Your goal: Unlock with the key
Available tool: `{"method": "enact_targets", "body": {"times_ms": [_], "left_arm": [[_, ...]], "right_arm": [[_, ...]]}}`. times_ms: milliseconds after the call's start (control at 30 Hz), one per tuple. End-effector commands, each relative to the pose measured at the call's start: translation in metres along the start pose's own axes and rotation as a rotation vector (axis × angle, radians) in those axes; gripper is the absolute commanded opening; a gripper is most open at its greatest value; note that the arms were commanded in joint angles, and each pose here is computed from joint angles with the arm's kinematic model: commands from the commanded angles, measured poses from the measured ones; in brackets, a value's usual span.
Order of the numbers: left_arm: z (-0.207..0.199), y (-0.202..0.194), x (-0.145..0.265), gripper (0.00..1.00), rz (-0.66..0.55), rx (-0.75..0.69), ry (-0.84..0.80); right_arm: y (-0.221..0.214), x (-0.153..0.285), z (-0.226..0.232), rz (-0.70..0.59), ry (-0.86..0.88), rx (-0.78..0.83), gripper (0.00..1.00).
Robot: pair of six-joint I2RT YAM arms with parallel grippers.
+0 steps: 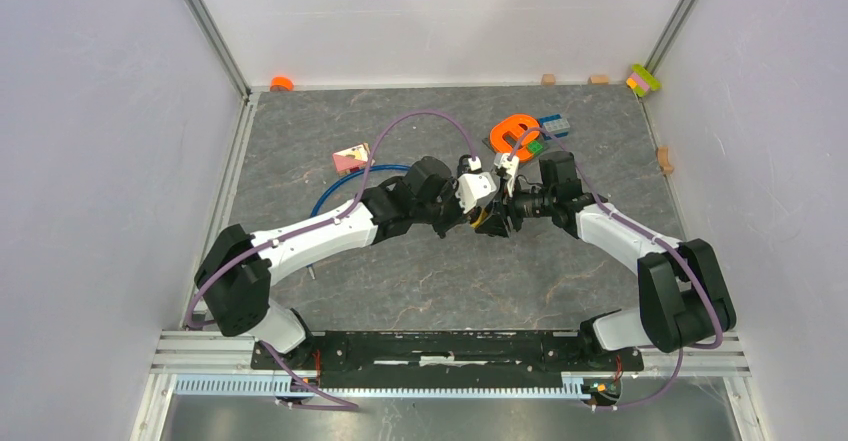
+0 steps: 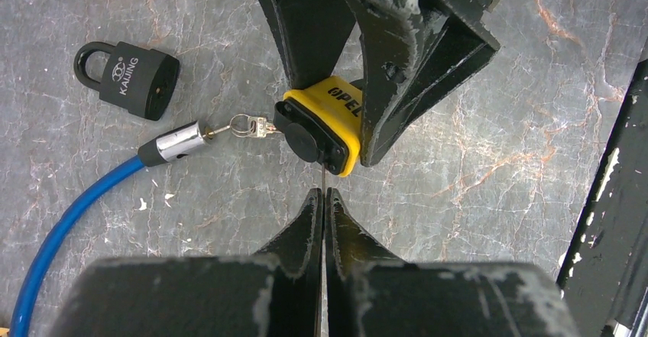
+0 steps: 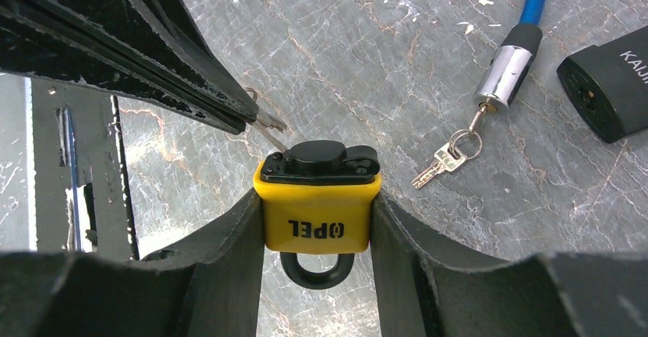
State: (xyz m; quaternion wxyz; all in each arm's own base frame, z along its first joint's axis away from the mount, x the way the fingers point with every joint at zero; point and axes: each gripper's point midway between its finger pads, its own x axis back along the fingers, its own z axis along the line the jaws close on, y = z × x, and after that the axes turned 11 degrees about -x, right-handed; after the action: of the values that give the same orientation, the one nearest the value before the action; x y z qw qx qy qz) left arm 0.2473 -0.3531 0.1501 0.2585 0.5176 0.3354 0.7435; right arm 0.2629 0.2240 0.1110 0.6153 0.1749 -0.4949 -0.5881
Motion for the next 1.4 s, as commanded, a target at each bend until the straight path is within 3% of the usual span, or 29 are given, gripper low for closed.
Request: {"method": "enact_targets", "body": {"times_ms": [0, 633, 1367], "left_arm": [[0.002, 0.026, 0.005, 0.02, -0.075, -0.046, 0.002], [-0.007, 0.029, 0.007, 0.02, -0.095, -0.061, -0.034], [0.003, 0.023, 0.013, 0.02, -0.092, -0.075, 0.034]], "right_arm": [[0.027, -0.001, 0.003, -0.068, 0.028, 0.062, 0.00], [0.027, -0.002, 0.000, -0.060, 0.020, 0.050, 0.00], [0.011, -0.002, 0.000, -0.022, 0.037, 0.067, 0.00]]}}
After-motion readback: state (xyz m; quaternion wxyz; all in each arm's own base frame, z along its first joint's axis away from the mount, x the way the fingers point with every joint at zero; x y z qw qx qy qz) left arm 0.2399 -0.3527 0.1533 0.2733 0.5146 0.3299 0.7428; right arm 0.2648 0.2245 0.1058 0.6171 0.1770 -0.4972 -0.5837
